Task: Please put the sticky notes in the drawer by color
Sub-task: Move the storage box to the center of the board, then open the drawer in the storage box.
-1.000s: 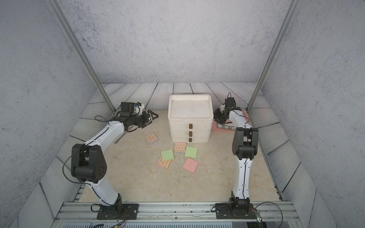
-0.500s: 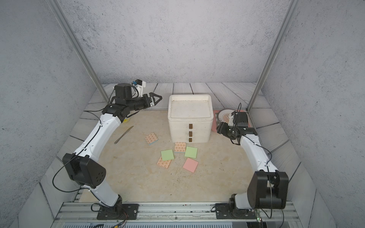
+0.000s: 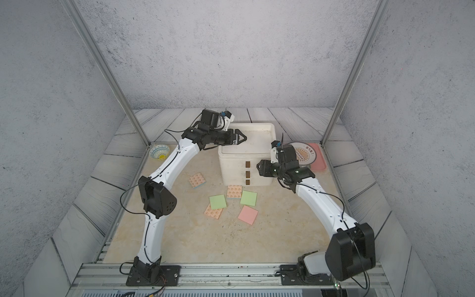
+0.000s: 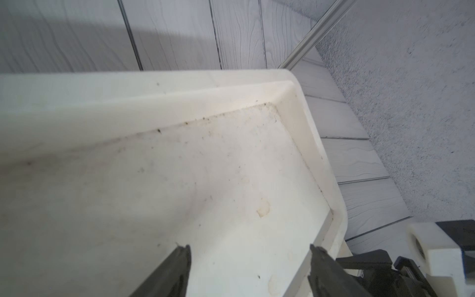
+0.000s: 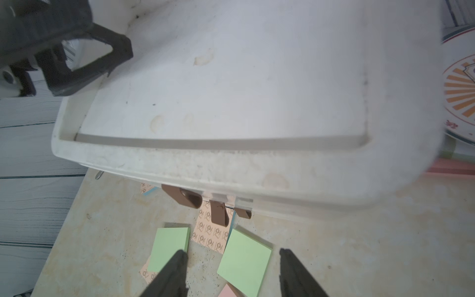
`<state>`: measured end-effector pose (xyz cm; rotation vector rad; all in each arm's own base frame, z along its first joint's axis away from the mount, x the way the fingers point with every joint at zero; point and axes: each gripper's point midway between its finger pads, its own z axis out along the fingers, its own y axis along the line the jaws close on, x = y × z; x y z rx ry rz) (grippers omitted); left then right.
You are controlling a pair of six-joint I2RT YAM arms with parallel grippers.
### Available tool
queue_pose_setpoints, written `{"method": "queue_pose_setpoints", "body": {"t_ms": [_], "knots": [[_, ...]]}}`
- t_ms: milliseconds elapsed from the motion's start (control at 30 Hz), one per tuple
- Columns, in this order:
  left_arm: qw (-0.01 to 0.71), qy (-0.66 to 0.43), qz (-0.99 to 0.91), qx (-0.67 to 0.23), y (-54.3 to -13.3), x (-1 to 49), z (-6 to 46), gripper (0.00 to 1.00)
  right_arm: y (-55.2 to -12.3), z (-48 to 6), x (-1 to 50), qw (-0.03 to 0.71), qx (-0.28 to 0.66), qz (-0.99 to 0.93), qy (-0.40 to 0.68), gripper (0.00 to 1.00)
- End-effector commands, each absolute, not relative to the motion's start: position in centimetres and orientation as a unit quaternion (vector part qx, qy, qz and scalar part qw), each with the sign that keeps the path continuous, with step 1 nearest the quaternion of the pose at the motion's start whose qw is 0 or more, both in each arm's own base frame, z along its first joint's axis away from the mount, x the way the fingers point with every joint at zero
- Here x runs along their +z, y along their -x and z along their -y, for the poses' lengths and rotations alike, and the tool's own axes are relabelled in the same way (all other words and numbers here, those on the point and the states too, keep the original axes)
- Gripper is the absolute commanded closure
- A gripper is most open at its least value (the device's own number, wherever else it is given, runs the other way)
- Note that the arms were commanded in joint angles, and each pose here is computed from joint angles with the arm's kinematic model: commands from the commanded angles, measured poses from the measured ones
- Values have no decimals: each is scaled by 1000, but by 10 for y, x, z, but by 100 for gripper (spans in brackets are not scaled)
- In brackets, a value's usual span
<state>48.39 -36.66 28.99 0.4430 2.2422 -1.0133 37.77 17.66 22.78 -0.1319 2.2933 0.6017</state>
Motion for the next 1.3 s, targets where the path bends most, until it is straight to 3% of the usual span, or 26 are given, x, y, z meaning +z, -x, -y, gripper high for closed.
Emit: {"method": "queue_pose_setpoints", "body": {"t_ms": [0,500,833,1267], "knots": [[300,-162,-871,-354,-488,269,358,23,-395,-190,233,398,227,-887,60,41],[260,-150,-892,-338,-478,219,350,23,-413,-216,221,452,171,-875,35,43],[256,-152,-892,-340,-471,222,348,22,-417,-234,204,445,158,-880,41,48],[255,-155,-892,-339,-466,226,345,22,-418,-231,220,483,138,-864,32,53]]}}
